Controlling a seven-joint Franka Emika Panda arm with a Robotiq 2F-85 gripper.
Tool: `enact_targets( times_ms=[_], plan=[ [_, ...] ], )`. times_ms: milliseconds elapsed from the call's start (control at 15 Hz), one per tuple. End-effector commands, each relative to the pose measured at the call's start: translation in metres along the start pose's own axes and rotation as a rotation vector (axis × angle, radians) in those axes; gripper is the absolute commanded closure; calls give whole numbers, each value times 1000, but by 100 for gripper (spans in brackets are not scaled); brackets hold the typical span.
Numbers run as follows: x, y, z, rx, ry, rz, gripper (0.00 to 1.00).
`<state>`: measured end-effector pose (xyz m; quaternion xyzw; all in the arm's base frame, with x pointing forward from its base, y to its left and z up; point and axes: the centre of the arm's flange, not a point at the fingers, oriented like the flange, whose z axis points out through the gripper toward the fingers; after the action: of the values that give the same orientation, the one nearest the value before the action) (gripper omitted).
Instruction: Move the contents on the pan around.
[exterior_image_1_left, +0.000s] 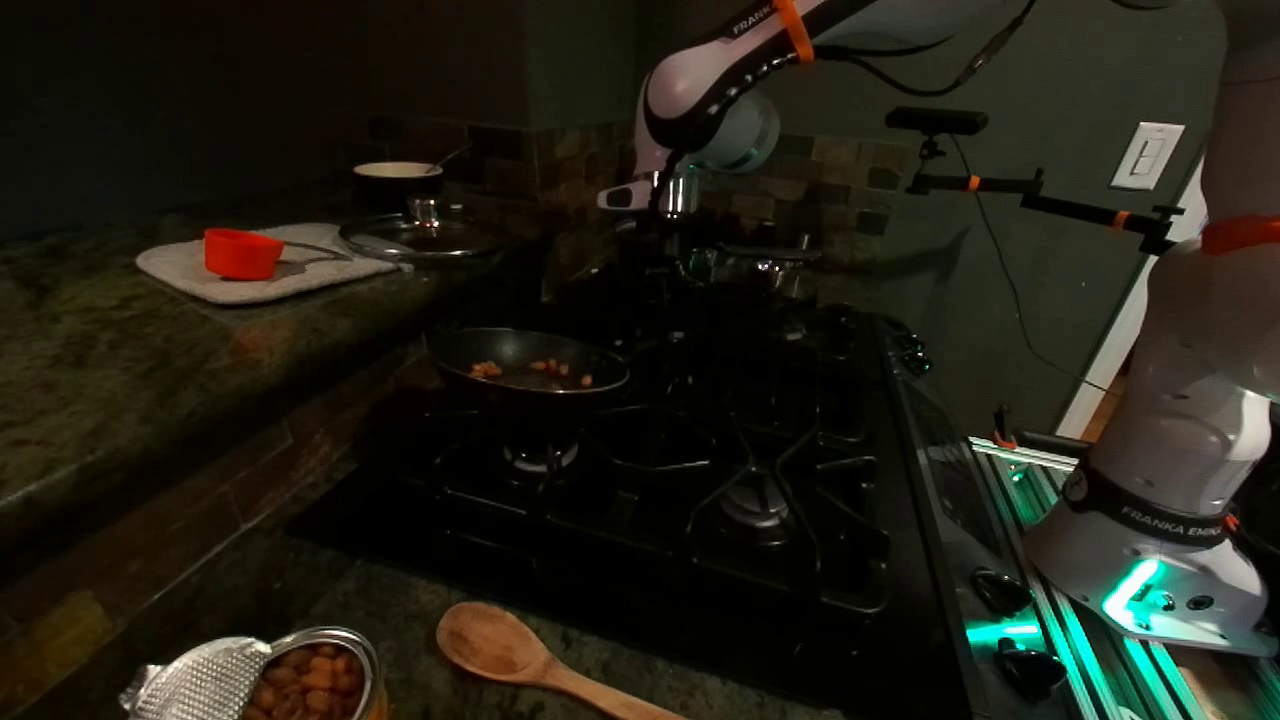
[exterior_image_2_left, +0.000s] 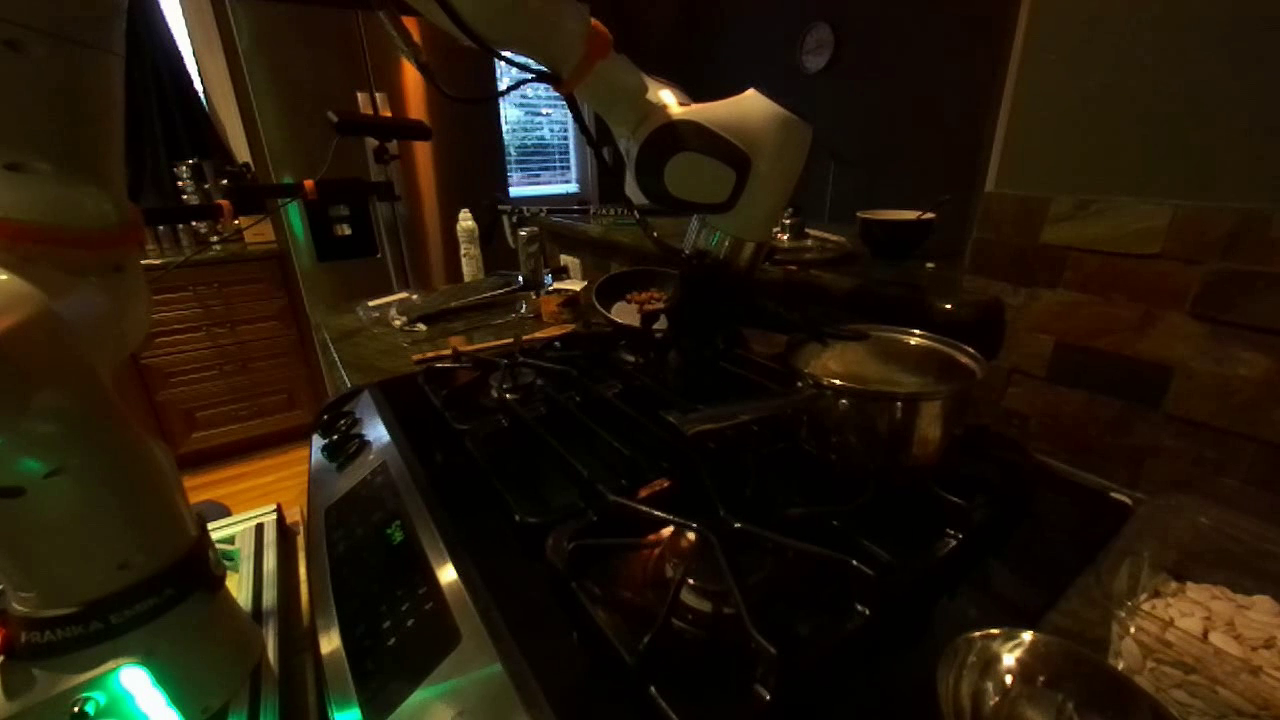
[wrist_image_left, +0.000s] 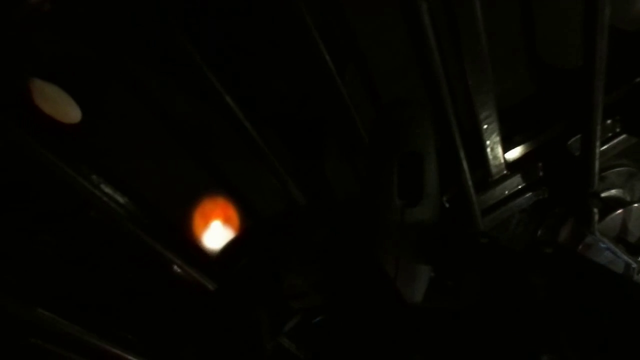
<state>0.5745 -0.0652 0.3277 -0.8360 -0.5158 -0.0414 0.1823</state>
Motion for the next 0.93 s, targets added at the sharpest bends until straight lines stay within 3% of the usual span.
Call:
enact_targets(
  times_ms=[0,67,200,333,533,867],
  plan=[
    [4,3,0,-25,6,-28,89],
    [6,1,-3,-20,21,-35,89],
    [7,2,4,-32,-38,-53,89],
    [10,-2,-9,-40,11,-62,89],
    [12,-6,-9,-48,-41,-81,89],
    [28,-31,-48,-140,-79,-128,89]
  ],
)
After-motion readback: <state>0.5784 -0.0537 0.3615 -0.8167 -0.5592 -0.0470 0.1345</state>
